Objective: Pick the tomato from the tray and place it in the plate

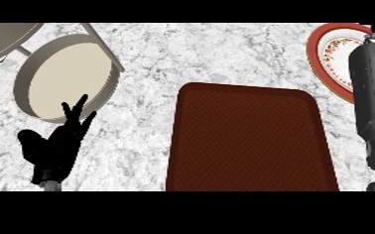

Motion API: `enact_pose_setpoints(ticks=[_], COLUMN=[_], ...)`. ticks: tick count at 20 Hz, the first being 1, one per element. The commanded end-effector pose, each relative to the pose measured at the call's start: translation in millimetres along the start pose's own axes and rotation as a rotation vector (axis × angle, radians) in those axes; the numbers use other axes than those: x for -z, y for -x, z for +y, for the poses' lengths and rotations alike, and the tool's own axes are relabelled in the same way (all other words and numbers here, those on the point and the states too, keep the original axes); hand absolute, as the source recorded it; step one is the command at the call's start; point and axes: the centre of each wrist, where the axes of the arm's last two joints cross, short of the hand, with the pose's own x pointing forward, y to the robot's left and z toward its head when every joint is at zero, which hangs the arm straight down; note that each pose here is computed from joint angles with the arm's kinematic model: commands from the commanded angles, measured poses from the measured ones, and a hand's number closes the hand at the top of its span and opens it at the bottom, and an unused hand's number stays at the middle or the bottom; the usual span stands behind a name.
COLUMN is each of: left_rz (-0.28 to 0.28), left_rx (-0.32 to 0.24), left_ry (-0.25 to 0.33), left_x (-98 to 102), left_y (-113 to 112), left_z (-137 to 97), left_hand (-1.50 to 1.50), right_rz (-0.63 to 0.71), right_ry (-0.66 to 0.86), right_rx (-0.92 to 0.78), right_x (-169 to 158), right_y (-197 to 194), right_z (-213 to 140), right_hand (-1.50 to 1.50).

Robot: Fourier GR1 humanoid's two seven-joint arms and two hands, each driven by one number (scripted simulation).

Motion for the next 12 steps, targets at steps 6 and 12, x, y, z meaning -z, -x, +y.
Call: enact_pose_setpoints(ticks=[6,12], left_rz=[0.104,0.103], left_rx=[-0.044,-0.052], left_ry=[0.091,0.092], left_x=[3.7,2.7], left_y=[13.8,21.2], left_z=[-27.8,-34.1], left_hand=[0.00,0.00], right_rz=[0.296,0.313], right_ry=[0.140,0.167], right_rx=[0.071,0.068], right_x=[15.4,19.3], right_y=[52.2,89.9], right_z=[29.9,50.2], right_hand=[1.50,1.50])
